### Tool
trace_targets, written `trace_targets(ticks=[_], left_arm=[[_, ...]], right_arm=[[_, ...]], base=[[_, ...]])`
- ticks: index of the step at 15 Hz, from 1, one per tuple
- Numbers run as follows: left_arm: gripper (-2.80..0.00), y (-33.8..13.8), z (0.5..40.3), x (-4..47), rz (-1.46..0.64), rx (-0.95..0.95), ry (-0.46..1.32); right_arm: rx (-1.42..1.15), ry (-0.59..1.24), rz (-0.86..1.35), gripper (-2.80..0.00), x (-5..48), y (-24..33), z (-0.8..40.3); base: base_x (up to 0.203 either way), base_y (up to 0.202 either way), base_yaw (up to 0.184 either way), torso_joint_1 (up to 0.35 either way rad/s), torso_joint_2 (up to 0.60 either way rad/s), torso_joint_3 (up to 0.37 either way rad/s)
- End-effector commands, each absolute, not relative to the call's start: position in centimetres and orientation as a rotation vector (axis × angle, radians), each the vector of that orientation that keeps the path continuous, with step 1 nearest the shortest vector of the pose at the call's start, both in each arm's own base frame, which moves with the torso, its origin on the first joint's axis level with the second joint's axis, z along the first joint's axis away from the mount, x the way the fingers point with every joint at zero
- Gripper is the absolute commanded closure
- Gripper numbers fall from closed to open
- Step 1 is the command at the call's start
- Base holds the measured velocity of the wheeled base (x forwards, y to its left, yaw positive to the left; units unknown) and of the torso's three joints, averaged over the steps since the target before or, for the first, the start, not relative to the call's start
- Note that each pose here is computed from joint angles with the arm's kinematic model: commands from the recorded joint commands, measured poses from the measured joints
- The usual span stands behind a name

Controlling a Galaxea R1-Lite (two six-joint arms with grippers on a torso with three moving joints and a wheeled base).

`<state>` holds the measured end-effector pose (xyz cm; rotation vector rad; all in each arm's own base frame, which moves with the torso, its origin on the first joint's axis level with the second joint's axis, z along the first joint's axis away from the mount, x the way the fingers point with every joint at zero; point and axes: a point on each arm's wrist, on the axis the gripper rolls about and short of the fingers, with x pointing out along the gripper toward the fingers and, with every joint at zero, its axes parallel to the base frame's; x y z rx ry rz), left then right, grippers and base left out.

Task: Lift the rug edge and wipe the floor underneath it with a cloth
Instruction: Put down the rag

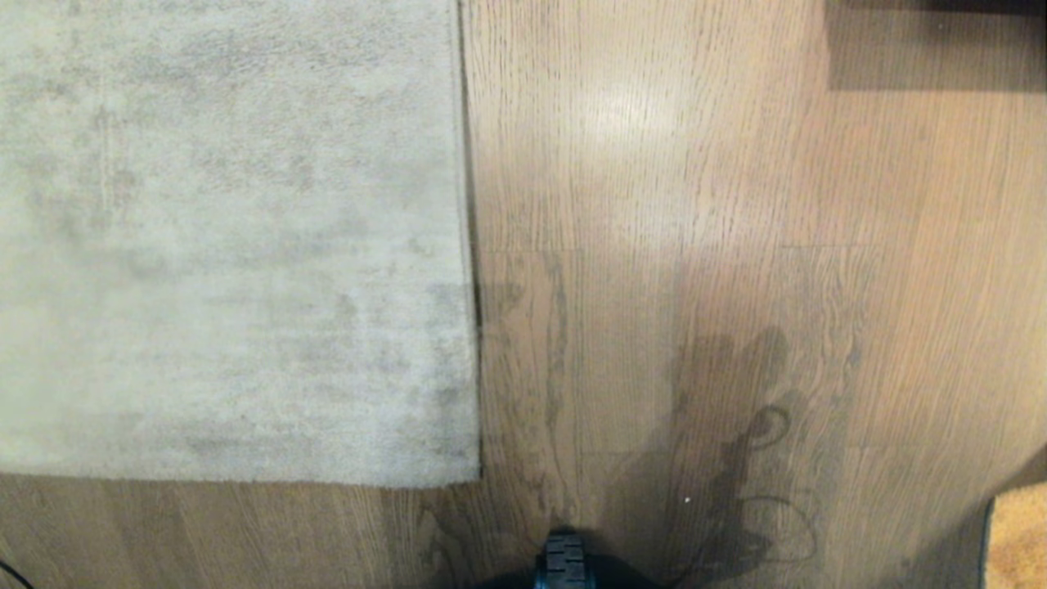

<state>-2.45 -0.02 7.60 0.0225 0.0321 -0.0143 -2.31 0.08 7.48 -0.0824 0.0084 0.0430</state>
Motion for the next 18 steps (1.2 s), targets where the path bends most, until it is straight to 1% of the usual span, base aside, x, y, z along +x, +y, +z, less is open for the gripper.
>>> trace_targets(ticks=[1, 10, 15, 18], left_arm=[[0.00, 0.0, 7.6, -2.5, -0.014, 0.023, 0.032], [0.00, 0.0, 7.6, -2.5, -0.014, 0.023, 0.032], [0.00, 0.0, 7.6, -2.5, -0.014, 0.023, 0.032], [0.00, 0.0, 7.6, -2.5, -0.014, 0.023, 0.032]], right_arm=[[-0.089, 0.004, 0.043, 0.00, -2.3, 0.1, 7.5], [-0.096, -0.003, 0.037, 0.00, -2.3, 0.1, 7.6], [-0.091, -0.077, 0.050, 0.00, -2.7, 0.1, 9.4], [-0.091, -0.052, 0.056, 0.00, -2.2, 0.1, 11.1]], base=[[0.000, 0.000, 0.000, 0.000, 0.00, 0.000], [0.000, 0.000, 0.000, 0.000, 0.00, 0.000], [0.000, 0.000, 0.000, 0.000, 0.00, 0.000], [0.000, 0.000, 0.000, 0.000, 0.00, 0.000]])
